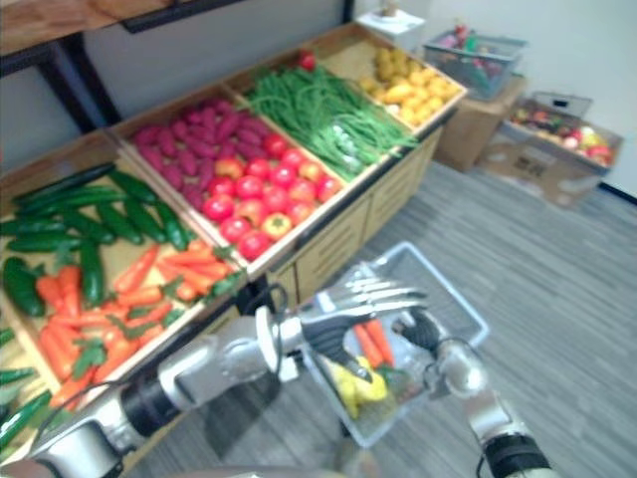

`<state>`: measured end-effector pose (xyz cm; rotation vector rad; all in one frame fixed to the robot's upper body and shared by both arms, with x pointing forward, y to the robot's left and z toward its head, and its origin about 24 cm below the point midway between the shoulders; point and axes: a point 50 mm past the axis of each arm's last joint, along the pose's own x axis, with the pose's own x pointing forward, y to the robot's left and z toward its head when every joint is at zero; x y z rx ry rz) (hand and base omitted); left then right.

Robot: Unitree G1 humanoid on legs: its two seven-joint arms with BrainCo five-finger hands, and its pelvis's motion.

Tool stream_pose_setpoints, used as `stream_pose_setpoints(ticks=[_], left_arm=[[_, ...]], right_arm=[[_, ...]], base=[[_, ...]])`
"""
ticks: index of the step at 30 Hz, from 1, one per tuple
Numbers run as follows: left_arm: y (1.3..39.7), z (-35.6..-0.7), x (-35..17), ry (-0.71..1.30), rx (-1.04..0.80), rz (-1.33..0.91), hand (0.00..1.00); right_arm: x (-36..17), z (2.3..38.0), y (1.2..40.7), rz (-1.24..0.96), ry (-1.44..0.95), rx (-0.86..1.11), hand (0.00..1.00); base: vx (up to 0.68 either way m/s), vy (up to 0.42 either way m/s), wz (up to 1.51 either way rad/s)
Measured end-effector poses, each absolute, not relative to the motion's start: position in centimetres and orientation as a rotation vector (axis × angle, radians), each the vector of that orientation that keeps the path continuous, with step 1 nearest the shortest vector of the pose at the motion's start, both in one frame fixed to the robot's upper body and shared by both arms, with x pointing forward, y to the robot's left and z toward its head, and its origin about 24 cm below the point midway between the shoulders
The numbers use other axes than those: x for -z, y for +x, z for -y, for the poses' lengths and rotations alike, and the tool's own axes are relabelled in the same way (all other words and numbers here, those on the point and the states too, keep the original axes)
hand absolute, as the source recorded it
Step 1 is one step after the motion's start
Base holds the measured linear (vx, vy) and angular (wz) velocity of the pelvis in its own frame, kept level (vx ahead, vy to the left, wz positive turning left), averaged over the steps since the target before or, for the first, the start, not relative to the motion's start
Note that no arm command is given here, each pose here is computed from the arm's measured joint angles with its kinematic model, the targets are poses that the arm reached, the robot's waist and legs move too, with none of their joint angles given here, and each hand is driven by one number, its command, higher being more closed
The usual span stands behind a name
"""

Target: Pick vegetable in the basket

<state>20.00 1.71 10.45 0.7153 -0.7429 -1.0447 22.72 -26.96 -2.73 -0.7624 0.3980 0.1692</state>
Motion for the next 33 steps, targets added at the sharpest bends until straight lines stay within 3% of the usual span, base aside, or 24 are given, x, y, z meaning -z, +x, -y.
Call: stream_pose_setpoints(ticks=[5,13,20,24,29,31,33], left_arm=[[19.4,-5.3,-10.3,0.598,0.945,0.625,0.00],[19.7,-12.4,-11.1,0.462,0.511,0.509,0.00],[19.0,-20.8,-10.3,0.450,-0.160,0.413,0.00],[17.6,-27.1,-4.0,0.617,-0.518,0.080,0.00],[14.2,-30.4,2.1,0.679,-0.679,-0.269,0.00],[10.7,-31.6,5.8,0.676,-0.773,-0.515,0.00],[9.1,-31.6,7.2,0.658,-0.804,-0.611,0.00]], right_arm=[[5.4,29.9,20.2,-0.574,-0.693,0.033,1.00],[9.1,32.5,15.3,-0.809,-0.558,0.304,1.00],[13.3,30.7,8.7,-1.050,-0.325,0.500,1.00],[13.9,29.7,7.7,-1.070,-0.286,0.539,1.00],[14.5,28.2,7.6,-1.062,-0.203,0.576,1.00],[14.9,27.0,7.6,-1.065,-0.167,0.590,1.00],[14.9,26.8,7.6,-1.064,-0.160,0.600,1.00]], base=[[-0.03,-0.002,0.68],[-0.03,0.013,0.69],[-0.02,-0.017,0.66],[-0.01,-0.017,0.44],[-0.01,0.000,0.27],[0.03,0.014,0.04],[0.02,0.009,0.00]])
